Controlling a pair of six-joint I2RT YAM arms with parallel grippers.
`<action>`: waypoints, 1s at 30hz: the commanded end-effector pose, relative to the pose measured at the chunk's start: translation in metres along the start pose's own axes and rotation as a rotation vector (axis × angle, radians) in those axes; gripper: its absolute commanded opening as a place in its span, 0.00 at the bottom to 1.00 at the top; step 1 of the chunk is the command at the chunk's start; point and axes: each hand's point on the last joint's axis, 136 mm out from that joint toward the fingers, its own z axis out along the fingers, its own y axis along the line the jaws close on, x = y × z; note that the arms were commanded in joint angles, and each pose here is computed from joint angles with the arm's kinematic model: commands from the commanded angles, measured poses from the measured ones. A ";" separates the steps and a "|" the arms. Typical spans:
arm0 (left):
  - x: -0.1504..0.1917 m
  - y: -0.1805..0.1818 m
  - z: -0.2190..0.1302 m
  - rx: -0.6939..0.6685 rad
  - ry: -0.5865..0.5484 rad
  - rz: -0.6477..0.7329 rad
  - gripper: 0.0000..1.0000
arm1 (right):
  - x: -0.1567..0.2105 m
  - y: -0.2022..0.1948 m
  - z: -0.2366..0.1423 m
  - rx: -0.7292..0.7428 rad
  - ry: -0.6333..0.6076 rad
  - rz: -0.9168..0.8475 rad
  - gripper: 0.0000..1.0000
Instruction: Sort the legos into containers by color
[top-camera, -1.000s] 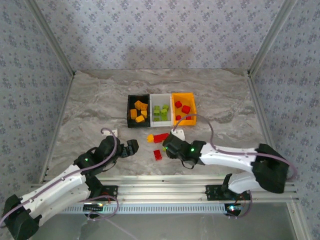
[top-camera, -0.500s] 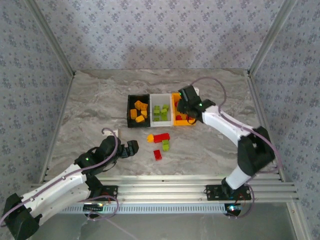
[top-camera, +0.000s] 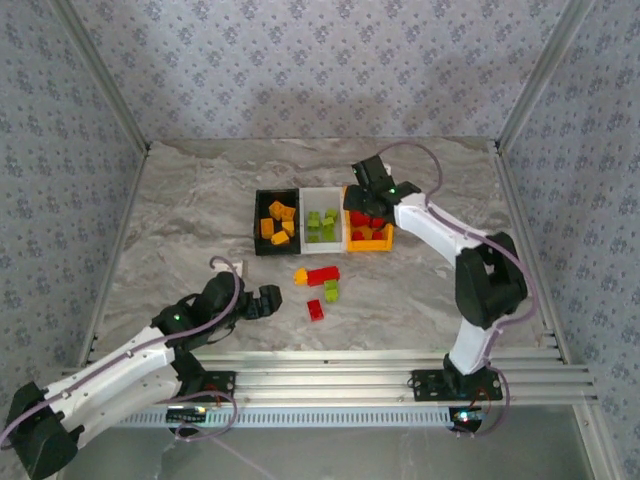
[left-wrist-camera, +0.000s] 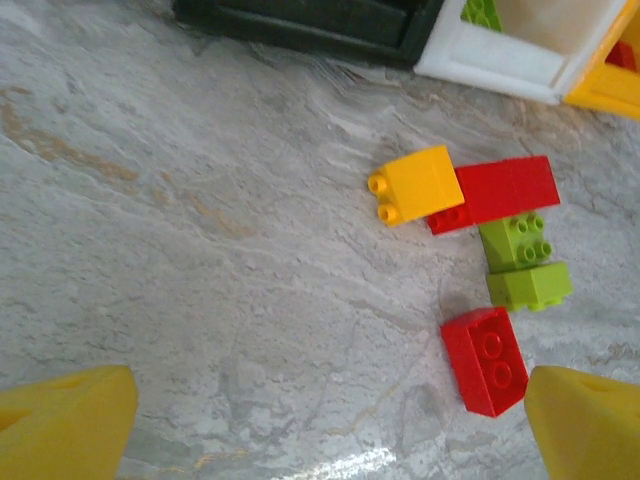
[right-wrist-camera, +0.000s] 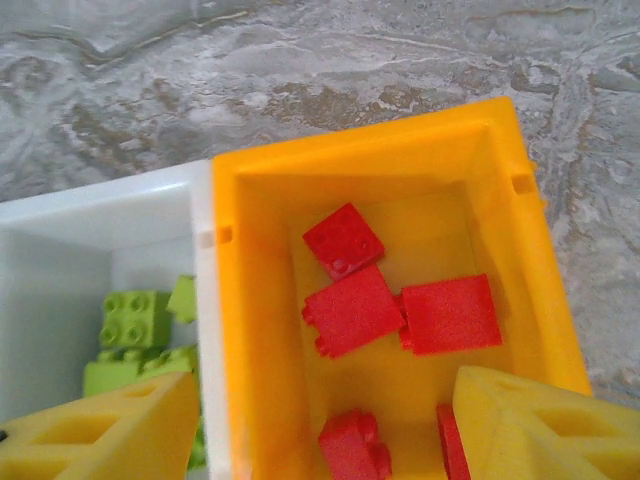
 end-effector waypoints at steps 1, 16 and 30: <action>0.001 -0.022 0.004 0.054 0.020 0.053 0.99 | 0.005 0.013 -0.047 -0.088 -0.074 0.007 0.71; 0.050 -0.089 0.077 -0.021 0.165 0.361 0.90 | 0.095 -0.026 -0.102 -0.136 -0.094 0.018 0.73; 0.070 -0.051 0.102 -0.244 0.239 0.429 0.54 | 0.092 -0.035 -0.122 -0.175 -0.152 0.046 0.75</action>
